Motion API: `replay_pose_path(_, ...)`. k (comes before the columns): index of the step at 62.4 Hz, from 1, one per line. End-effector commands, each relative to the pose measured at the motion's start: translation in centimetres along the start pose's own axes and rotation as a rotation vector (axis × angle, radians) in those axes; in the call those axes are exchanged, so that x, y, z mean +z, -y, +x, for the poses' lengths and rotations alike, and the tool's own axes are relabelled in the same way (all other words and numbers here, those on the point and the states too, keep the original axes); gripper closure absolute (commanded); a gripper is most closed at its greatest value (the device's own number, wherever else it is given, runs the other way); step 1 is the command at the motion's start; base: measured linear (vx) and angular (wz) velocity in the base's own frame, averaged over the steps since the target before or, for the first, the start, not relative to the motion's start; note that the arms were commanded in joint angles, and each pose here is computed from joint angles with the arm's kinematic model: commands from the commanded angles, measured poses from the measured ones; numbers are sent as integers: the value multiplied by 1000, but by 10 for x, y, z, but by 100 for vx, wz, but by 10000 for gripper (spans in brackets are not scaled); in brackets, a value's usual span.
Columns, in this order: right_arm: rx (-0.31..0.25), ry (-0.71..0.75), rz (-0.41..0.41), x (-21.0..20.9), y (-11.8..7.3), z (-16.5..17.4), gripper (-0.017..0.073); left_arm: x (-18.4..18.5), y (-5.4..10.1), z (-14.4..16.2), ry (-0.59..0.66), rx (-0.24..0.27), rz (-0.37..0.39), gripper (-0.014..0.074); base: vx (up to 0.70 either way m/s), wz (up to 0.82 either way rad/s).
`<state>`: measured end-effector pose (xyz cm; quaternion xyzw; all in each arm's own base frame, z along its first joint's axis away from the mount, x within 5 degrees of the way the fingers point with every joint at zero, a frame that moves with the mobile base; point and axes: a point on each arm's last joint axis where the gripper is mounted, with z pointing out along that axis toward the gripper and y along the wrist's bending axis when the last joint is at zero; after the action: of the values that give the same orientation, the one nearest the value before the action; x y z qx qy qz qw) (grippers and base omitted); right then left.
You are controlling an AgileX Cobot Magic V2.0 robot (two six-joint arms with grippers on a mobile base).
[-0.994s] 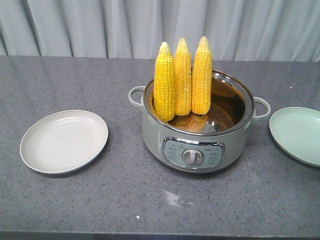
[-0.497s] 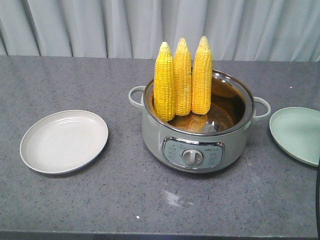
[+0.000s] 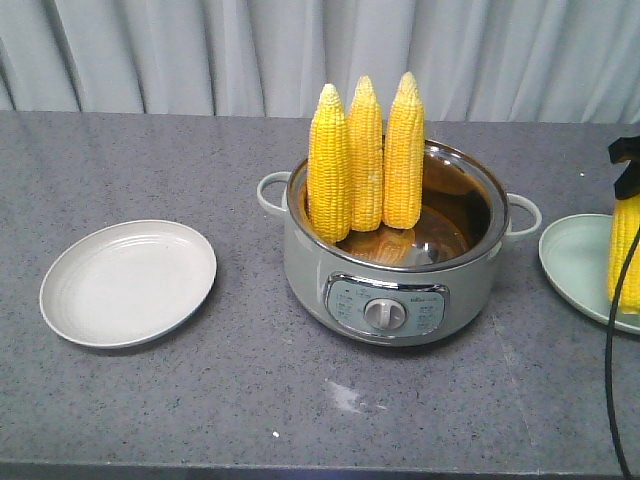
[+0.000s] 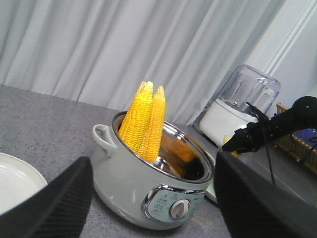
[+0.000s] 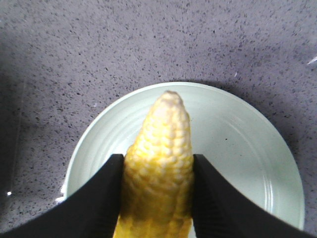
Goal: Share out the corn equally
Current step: 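Lower the corn cob onto the pale green plate and open the right gripper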
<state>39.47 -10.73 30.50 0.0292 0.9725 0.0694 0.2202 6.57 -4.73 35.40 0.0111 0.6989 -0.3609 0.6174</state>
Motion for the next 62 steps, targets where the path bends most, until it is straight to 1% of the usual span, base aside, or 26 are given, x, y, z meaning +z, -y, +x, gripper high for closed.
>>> replay_pose_path(1,-12,99,5,-21,-2,-9,386,0,6,-11,44,-26,21,92,0,0)
replay_pose_path(6,-9,109,7,-19,-2,-10,296,0,6,-11,44,-26,21,92,0,0)
replay_pose_path(14,-4,132,14,-20,-1,-12,127,0,5,-11,47,-26,18,92,0,0)
replay_pose_path(18,-1,131,15,-20,-1,-12,71,0,5,-11,50,-26,16,92,0,0)
replay_pose_path(25,3,131,14,-20,-1,-13,20,0,6,-11,45,-26,20,92,0,0)
replay_pose_path(31,-8,138,14,-29,-4,-11,25,0,6,-10,32,-25,29,92,0,0)
replay_pose_path(34,-13,167,11,-38,-7,-12,39,0,7,-10,30,-22,30,92,0,0)
replay_pose_path(37,-31,210,1,-52,-13,-12,60,0,7,-10,30,-7,31,92,0,0)
replay_pose_path(41,-50,289,-14,-79,-23,-11,111,0,7,-10,32,10,30,92,0,0)
replay_pose_path(45,-83,383,-38,-108,-35,-8,198,0,6,-10,34,28,27,92,0,0)
replay_pose_path(48,-121,457,-51,-133,-46,-4,281,2,5,-10,27,35,24,92,0,0)
replay_pose_path(49,-137,489,-55,-144,-50,-1,321,3,5,-10,24,39,23,92,0,0)
replay_pose_path(52,-164,543,-62,-165,-59,6,403,7,2,-10,12,38,17,92,0,0)
replay_pose_path(53,-174,571,-64,-176,-64,10,445,8,1,-10,9,36,15,92,0,0)
replay_pose_path(57,-214,643,-57,-206,-76,24,566,15,-2,-11,-7,29,19,92,0,0)
replay_pose_path(59,-228,681,-49,-222,-82,32,574,18,-3,-12,-11,28,26,92,0,0)
replay_pose_path(62,-250,730,-37,-245,-92,47,570,24,-4,-16,-14,43,38,92,0,0)
